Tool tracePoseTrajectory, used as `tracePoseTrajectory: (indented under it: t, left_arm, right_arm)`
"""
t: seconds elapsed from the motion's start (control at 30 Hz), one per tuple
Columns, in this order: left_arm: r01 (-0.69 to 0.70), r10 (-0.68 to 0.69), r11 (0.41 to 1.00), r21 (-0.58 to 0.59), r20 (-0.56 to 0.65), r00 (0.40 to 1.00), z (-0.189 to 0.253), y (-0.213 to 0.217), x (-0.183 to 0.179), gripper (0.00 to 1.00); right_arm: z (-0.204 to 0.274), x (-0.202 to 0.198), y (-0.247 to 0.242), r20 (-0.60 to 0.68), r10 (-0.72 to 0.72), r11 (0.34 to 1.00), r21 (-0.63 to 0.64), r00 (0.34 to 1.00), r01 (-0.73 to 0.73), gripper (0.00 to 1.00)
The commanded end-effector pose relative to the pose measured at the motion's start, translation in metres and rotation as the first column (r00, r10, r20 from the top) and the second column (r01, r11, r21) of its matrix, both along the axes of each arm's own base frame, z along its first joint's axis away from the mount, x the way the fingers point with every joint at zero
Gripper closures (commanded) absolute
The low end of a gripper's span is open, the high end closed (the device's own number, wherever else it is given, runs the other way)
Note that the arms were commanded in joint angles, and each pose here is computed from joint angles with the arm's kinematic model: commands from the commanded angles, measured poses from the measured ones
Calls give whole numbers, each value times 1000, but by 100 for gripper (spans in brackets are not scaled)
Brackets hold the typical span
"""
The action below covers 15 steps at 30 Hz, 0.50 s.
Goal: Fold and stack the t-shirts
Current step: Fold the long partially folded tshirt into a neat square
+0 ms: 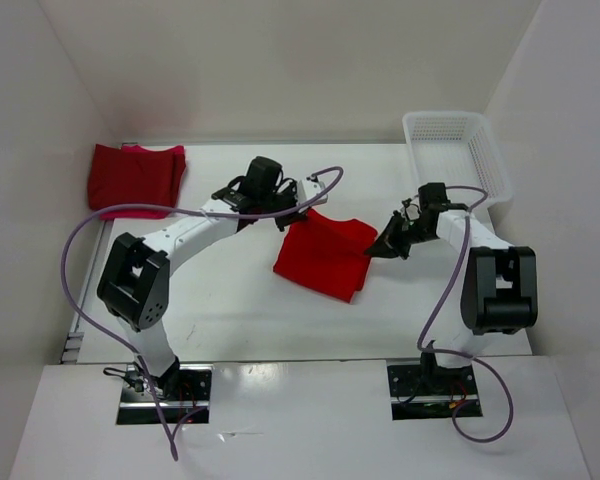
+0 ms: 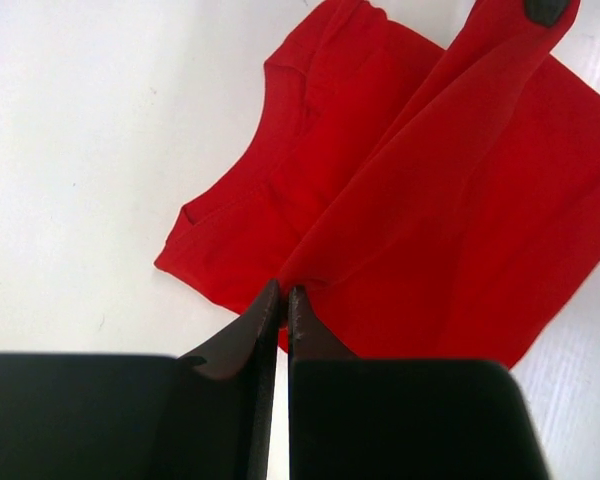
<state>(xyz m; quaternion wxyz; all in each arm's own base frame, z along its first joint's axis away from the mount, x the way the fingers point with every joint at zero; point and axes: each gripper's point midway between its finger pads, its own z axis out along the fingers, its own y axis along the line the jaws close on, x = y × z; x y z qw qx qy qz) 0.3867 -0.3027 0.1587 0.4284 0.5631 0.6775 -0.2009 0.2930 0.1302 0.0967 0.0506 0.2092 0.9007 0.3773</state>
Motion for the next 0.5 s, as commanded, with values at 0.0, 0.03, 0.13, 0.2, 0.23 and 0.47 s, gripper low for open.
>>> tracePoseTrajectory:
  t: [0.0,0.03,0.13,0.2,0.23,0.47]
  left_arm:
    - [-65,71,996,-62,106,992,28,-4,34,96]
    - [-65,72,996,-65,111,991,25,-6,38,95]
    - [-103,109,993,-57,112,988,9,-4,53,94]
    - [-125,134,990,-69,142,981,13,-2,67,86]
    - [-139,144,989,-50,129,981,1,-1,70,84]
    - [-176,183,982,-66,118,976,5,7,86,24]
  right_arm:
    - [-4,21,-7,61,3,1000,1,998,-3,96]
    - [-4,27,-10,70,-6,1000,0,998,6,90]
    - [-7,43,-10,90,-10,1000,13,996,9,75]
    - [-12,58,-15,113,-23,999,-24,993,26,61]
    - [-8,71,-21,137,-45,998,-37,990,50,57]
    - [22,101,-40,264,-87,984,-128,961,125,43]
